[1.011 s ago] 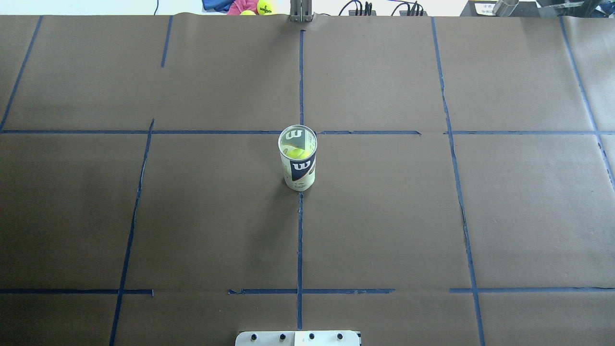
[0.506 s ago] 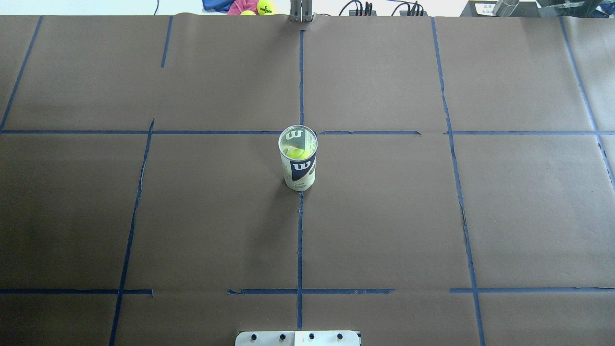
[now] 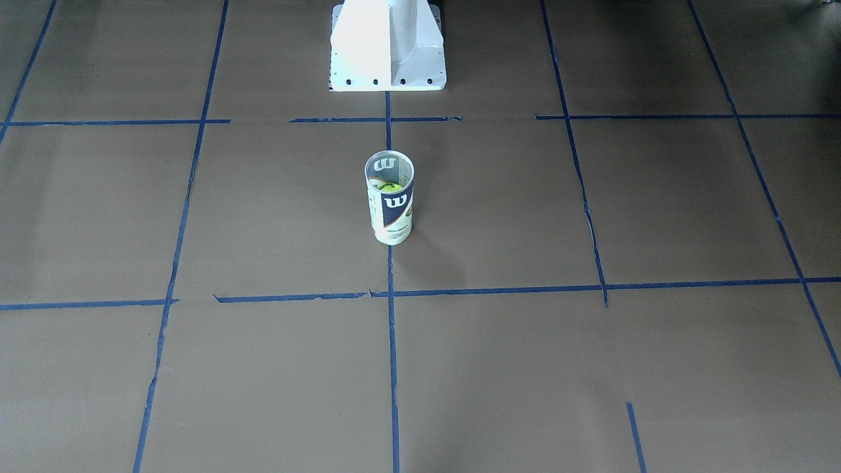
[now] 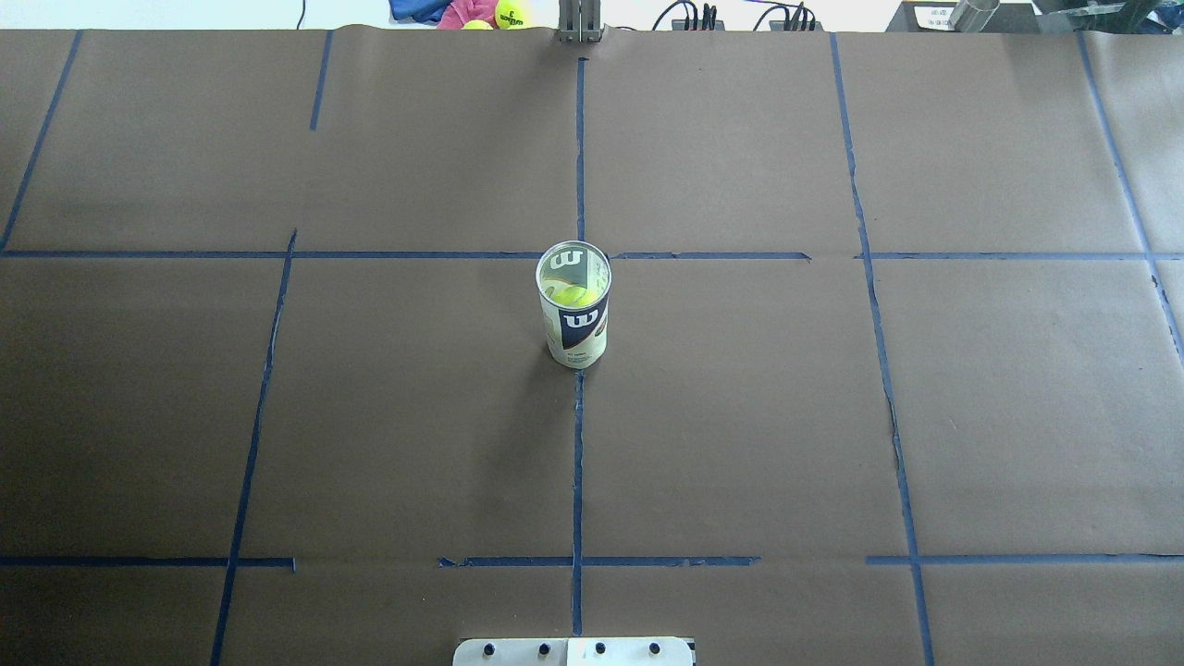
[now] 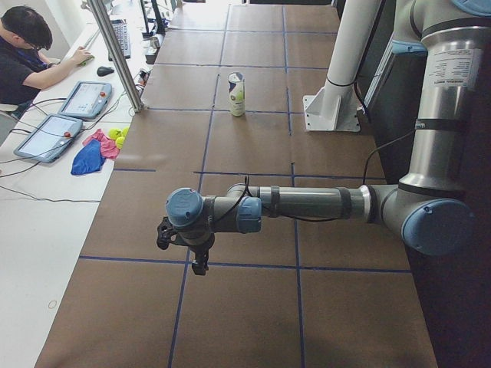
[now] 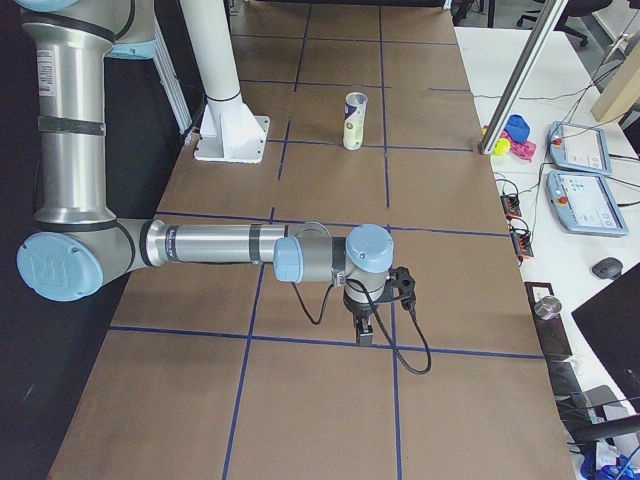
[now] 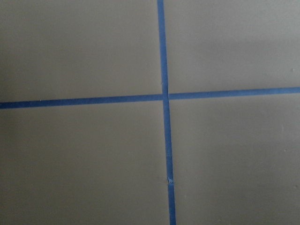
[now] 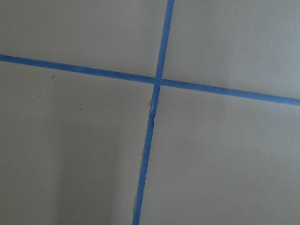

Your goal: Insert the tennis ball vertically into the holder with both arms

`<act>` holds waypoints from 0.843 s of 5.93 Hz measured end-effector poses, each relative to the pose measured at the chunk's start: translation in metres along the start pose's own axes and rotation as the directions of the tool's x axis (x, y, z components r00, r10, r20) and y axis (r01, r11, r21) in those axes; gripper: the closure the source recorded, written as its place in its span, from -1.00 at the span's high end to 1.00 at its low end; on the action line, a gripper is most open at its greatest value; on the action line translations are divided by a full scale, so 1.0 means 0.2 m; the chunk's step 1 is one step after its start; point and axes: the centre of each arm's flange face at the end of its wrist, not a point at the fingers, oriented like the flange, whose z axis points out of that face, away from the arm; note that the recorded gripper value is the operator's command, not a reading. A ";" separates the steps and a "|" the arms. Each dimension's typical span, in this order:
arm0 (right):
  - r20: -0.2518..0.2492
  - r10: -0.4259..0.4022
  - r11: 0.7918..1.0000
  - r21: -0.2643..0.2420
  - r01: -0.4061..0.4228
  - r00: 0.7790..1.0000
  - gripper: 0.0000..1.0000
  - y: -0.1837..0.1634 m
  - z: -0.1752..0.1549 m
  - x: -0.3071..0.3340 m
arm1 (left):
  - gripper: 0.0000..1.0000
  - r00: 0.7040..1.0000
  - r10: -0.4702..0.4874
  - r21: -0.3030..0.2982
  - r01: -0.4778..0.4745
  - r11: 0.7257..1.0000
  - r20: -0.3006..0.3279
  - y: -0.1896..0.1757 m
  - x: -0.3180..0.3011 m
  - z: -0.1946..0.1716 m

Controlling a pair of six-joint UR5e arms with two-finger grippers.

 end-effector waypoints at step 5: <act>0.000 -0.013 1.000 0.011 0.013 1.000 1.00 0.01 -0.03 -0.03 | 1.00 1.000 0.015 0.005 -0.015 1.000 0.001 0.00 0.01 0.00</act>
